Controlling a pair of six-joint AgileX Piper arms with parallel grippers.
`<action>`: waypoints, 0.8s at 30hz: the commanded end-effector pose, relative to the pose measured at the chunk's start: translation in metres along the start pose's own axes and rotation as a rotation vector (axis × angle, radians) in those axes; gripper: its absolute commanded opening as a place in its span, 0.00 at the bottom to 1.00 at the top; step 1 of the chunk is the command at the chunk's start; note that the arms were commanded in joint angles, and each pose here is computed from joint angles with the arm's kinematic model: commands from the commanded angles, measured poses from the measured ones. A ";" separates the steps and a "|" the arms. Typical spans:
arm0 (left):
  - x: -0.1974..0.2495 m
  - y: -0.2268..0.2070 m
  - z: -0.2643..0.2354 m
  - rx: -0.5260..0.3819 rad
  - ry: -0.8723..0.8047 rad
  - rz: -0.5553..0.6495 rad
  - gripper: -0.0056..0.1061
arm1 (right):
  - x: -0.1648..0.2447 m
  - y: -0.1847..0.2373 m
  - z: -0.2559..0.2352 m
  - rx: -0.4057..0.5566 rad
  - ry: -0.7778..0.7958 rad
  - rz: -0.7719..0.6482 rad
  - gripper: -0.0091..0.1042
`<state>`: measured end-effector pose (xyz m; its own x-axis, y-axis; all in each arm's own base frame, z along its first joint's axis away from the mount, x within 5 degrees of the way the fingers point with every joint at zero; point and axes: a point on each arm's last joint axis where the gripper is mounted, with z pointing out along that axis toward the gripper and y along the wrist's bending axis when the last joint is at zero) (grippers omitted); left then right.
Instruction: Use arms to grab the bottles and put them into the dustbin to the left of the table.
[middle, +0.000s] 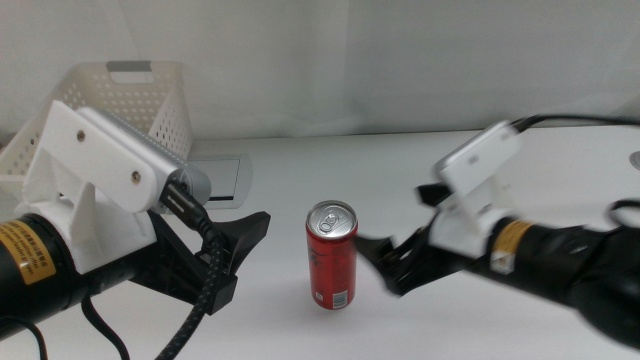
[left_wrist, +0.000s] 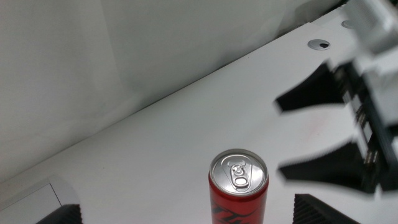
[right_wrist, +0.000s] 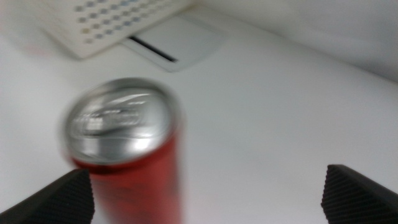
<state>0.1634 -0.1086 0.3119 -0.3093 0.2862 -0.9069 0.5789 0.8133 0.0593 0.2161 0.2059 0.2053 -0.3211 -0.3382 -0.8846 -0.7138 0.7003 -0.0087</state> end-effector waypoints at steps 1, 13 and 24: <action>0.000 -0.002 0.000 0.009 -0.007 -0.001 0.83 | -0.008 -0.019 -0.020 0.071 0.041 -0.001 0.99; -0.002 -0.002 0.000 0.007 -0.031 -0.001 0.83 | -0.021 -0.109 -0.163 0.565 0.061 0.131 0.99; -0.002 -0.002 0.000 0.007 -0.031 -0.001 0.83 | -0.002 -0.060 -0.236 0.602 -0.176 0.231 0.91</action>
<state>0.1641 -0.1090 0.3137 -0.2926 0.2751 -0.9158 0.5772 0.8144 0.0601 0.1154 0.0164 0.3191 -0.2802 -0.0750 -0.9570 -0.1474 0.9885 -0.0343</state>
